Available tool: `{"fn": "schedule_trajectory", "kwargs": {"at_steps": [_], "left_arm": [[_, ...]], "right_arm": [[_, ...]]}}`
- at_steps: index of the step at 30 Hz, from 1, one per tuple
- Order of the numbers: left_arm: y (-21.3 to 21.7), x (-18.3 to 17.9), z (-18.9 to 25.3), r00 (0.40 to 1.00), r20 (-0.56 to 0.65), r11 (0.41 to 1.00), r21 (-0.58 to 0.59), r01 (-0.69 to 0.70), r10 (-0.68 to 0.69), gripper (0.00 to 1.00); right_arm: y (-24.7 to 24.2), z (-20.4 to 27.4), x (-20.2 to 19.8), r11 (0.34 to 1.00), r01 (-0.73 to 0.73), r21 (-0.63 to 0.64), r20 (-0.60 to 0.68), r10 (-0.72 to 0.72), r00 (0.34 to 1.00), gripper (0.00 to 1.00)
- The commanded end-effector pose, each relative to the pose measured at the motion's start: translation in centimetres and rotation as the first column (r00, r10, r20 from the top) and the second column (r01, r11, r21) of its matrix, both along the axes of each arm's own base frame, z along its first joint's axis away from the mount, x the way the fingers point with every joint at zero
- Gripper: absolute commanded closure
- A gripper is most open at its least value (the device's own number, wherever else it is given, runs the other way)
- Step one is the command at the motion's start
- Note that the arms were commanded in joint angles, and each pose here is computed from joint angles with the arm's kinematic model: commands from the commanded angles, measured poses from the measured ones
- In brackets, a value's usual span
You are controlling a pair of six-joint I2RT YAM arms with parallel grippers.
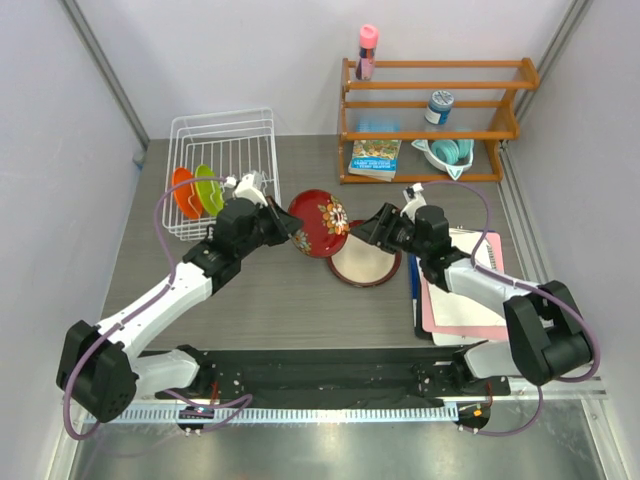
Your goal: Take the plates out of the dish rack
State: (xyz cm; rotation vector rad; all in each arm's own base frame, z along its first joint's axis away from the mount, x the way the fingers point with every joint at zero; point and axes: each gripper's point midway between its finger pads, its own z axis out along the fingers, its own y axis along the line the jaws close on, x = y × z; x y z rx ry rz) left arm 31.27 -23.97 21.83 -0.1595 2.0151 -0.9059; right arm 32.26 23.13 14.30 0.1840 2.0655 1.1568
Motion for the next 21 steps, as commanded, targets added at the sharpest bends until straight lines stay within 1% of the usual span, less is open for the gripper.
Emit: {"fn": "schedule_trajectory", "kwargs": {"at_steps": [1,5,7,8,13,15,16,17,18,19,20,21], "left_arm": [[0.0,0.7,2.9,0.995,0.099,0.999,-0.040,-0.020,0.024,1.00],[-0.2,0.9,2.4,0.996,0.089,0.999,-0.040,-0.018,0.022,1.00],[-0.5,0.9,2.3,0.996,0.087,0.999,-0.049,-0.011,0.015,1.00],[-0.7,0.8,2.1,0.996,0.084,0.999,-0.052,-0.005,0.009,1.00],[-2.4,0.6,2.4,0.995,0.087,0.994,-0.098,0.048,-0.039,1.00],[-3.4,0.4,2.3,0.994,0.085,0.992,-0.107,0.073,-0.064,1.00],[-3.7,0.3,2.1,0.994,0.083,0.991,-0.108,0.080,-0.072,1.00],[-4.0,0.3,2.1,0.994,0.082,0.990,-0.111,0.087,-0.078,1.00],[-4.6,0.1,2.0,0.992,0.082,0.987,-0.117,0.106,-0.097,1.00],[-4.8,0.1,2.0,0.991,0.084,0.986,-0.124,0.110,-0.100,1.00],[-5.1,0.0,2.1,0.991,0.083,0.985,-0.130,0.116,-0.106,1.00],[-5.3,0.0,1.8,0.991,0.080,0.985,-0.130,0.117,-0.107,1.00]], "right_arm": [[-0.2,2.9,0.5,1.000,0.025,0.014,0.101,-0.027,0.994,0.31],[-0.1,3.2,0.4,0.999,0.021,0.029,0.110,-0.025,0.994,0.31],[0.4,3.1,0.2,0.999,-0.004,0.043,0.089,0.000,0.996,0.31],[0.6,3.4,0.3,0.998,-0.014,0.061,0.099,0.008,0.995,0.31],[1.7,3.5,0.1,0.991,-0.061,0.116,0.105,0.049,0.993,0.32],[2.0,3.1,0.0,0.989,-0.073,0.131,0.094,0.061,0.994,0.33],[2.3,3.4,-0.1,0.986,-0.086,0.145,0.110,0.070,0.991,0.33],[2.5,3.1,-0.1,0.984,-0.089,0.155,0.095,0.075,0.993,0.34],[2.6,3.0,-0.2,0.982,-0.097,0.161,0.088,0.084,0.993,0.39],[2.8,3.0,-0.2,0.980,-0.107,0.167,0.094,0.092,0.991,0.41],[2.9,2.7,-0.3,0.978,-0.115,0.173,0.085,0.101,0.991,0.48],[3.0,2.6,-0.4,0.977,-0.118,0.178,0.082,0.104,0.991,0.59]]}}
